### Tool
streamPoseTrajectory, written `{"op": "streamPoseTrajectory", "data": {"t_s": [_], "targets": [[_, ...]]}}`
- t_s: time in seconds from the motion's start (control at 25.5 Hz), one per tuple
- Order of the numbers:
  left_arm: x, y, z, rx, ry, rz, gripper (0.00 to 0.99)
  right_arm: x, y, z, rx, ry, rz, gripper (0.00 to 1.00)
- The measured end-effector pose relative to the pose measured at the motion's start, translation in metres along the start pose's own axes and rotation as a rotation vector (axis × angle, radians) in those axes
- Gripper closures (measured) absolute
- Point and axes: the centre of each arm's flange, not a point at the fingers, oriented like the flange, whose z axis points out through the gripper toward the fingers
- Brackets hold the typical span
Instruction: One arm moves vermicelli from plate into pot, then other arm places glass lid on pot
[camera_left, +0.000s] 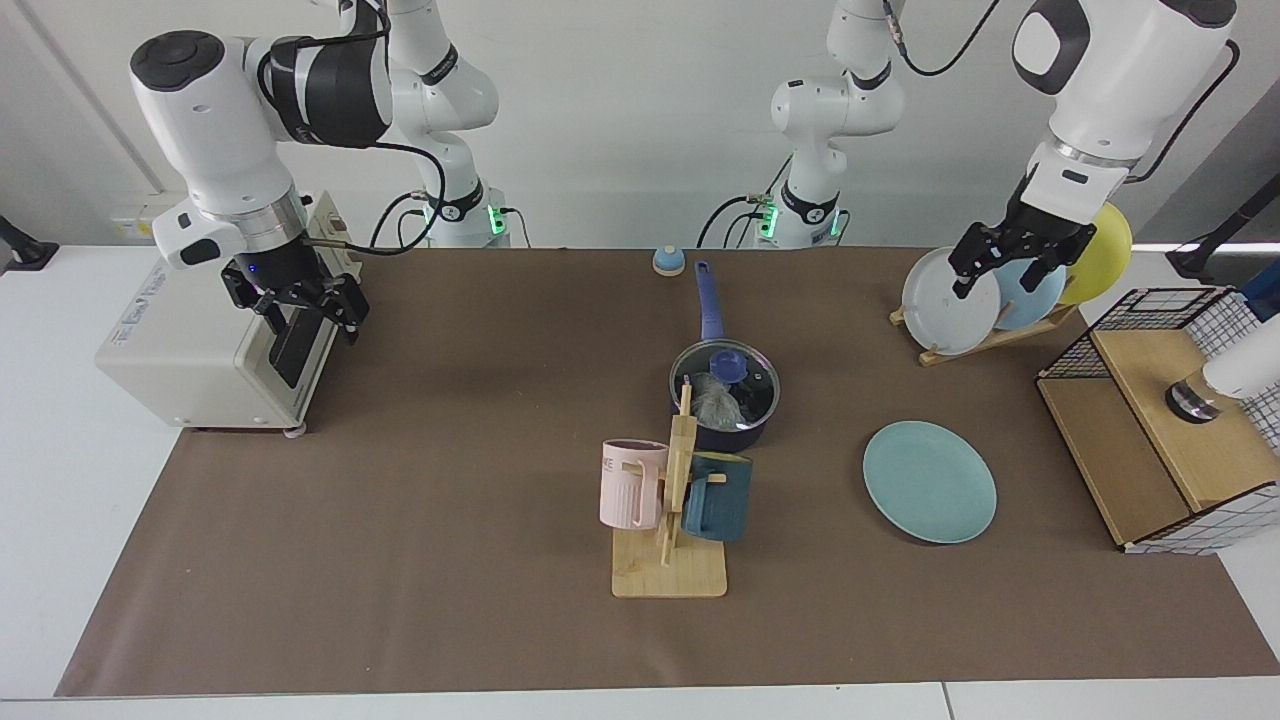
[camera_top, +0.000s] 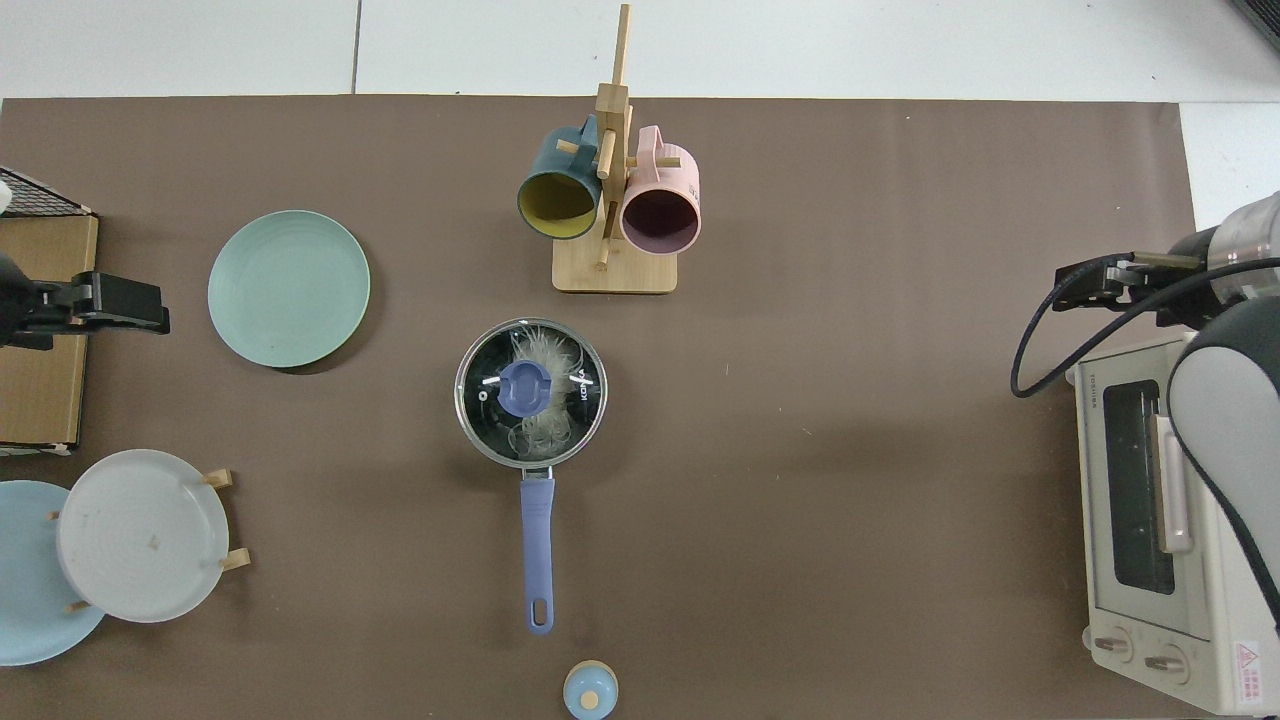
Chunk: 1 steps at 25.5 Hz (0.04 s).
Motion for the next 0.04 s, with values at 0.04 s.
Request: {"op": "streamPoseTrajectory", "data": {"t_s": [0.04], "targets": [[0.0, 0.0, 0.0, 0.0, 0.0, 0.0, 0.0, 0.0, 0.0, 0.0, 0.0, 0.0, 0.0, 0.0]]}}
